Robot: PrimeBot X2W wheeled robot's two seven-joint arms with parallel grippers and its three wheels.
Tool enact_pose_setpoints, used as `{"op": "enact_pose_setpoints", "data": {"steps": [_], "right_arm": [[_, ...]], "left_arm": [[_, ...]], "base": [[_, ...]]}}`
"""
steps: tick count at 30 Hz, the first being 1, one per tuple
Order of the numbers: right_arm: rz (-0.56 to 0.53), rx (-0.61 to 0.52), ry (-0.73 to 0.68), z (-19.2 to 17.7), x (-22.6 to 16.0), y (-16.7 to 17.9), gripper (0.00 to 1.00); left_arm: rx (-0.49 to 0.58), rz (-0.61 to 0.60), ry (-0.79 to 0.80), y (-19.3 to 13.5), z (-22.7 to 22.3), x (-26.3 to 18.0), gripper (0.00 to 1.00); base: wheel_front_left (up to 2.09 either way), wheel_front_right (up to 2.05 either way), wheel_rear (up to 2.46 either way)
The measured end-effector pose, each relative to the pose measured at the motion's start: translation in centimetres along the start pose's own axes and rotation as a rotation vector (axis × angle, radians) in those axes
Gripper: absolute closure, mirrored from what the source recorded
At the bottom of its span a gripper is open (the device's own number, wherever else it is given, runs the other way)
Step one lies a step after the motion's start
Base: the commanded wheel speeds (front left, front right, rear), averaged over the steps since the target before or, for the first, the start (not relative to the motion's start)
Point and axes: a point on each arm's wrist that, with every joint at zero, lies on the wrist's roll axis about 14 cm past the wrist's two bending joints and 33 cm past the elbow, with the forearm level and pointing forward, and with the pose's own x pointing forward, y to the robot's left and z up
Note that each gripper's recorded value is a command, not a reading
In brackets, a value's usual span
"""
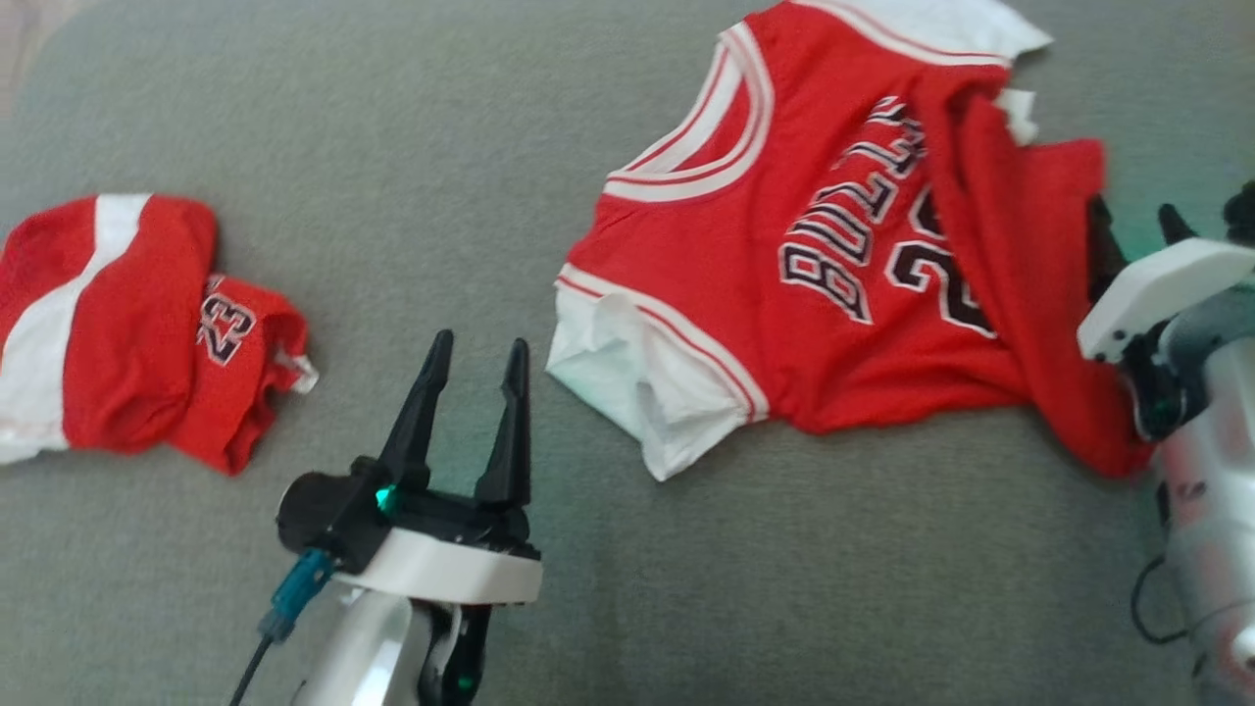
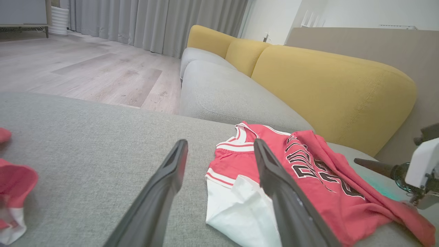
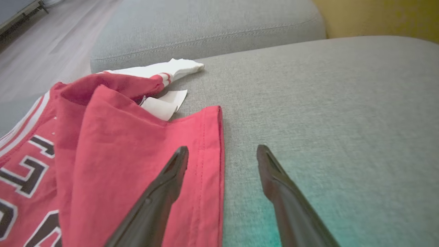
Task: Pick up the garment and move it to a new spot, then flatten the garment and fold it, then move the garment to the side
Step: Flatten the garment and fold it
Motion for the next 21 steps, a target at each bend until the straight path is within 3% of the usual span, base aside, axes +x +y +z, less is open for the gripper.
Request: {"op": "enact_pose_setpoints", "data": {"steps": [10, 11, 12, 21], "right_arm": [[0.012, -0.057, 0.136, -1.2, 4.5, 0.9, 0.00], [0.012, -0.071, 0.153, -1.5, 4.8, 0.8, 0.89], [0.014, -0.082, 0.157, -1.5, 5.1, 0.9, 1.00], [-0.018, -0.144, 0.120, 0.2, 5.7, -1.1, 1.00]], "left_arm": [[0.005, 0.056, 0.020, 2.0, -0.6, 0.4, 0.00], [0.005, 0.057, 0.023, 2.1, -0.7, 0.4, 0.00], [0.006, 0.060, 0.025, 2.2, -0.8, 0.5, 0.00], [-0.009, 0.067, 0.036, 2.2, -1.2, 0.6, 0.00]], "base": [[0.00, 0.00, 0.00], [0.00, 0.00, 0.00], [0.00, 0.00, 0.00], [0.00, 0.00, 0.00]]}}
